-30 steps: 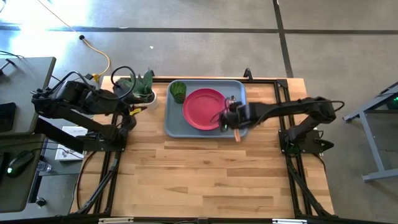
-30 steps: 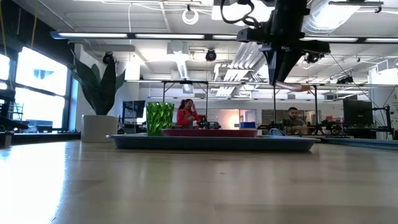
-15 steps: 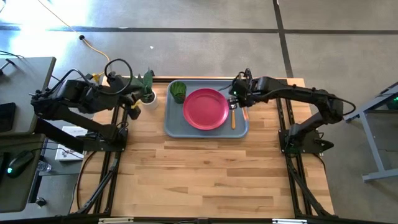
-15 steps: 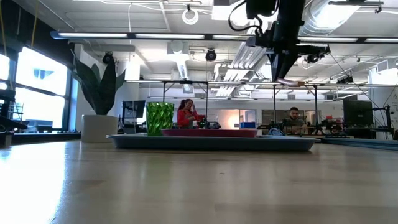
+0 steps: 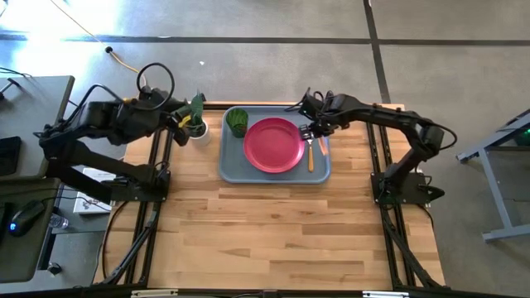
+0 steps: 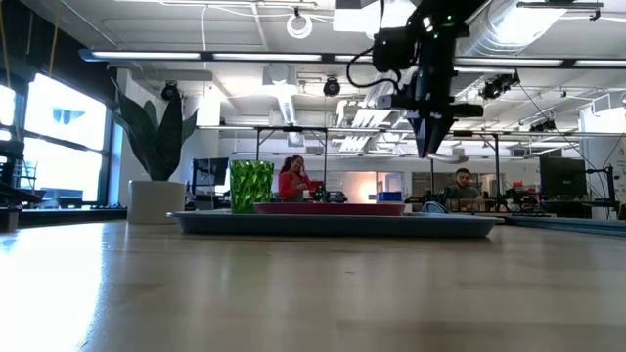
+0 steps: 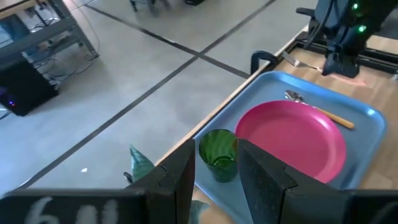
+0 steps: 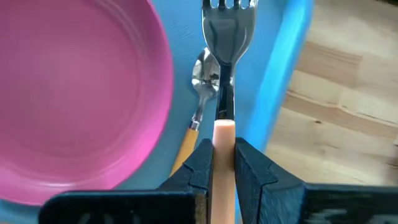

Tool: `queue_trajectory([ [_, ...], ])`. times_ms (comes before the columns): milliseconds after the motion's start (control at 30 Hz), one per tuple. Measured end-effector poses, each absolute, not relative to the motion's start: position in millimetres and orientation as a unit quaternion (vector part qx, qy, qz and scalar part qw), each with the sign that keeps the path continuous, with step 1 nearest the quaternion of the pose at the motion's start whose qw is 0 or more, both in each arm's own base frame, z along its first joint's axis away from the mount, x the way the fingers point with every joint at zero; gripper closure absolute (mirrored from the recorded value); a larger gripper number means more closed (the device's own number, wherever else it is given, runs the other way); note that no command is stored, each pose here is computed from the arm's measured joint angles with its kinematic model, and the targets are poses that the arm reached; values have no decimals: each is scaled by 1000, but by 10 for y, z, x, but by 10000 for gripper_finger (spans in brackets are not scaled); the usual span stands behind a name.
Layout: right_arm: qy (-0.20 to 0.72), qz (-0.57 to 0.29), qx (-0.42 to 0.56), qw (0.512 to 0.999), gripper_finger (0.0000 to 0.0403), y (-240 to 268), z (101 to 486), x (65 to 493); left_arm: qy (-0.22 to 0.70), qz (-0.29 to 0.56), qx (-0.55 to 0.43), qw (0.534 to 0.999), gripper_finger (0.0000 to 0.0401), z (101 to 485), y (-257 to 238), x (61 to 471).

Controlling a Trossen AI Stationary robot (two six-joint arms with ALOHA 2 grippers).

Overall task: Pick and place plate/cup/fork/spoon on tray
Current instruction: Put the orange fork on the gray tray

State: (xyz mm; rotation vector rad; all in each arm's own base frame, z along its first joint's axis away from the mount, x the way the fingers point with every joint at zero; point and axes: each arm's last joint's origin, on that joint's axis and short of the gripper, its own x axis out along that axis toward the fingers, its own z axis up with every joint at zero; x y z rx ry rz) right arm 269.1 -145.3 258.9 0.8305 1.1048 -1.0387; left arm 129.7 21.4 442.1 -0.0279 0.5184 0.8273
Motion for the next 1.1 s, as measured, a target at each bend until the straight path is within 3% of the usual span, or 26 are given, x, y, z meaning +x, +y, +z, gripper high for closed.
queue_trajectory([
  [533, 550, -436, 360, 614, 379, -1506, 2192, 2616, 252, 427, -28, 868, 291, 4417, 328, 1275],
  [700, 527, -443, 405, 602, 379, -1375, 1958, 2423, 255, 435, -22, 863, 291, 4421, 361, 1269],
  [1100, 423, -474, 479, 605, 379, -1357, 1885, 2389, 244, 461, -29, 853, 291, 4439, 441, 1258],
])
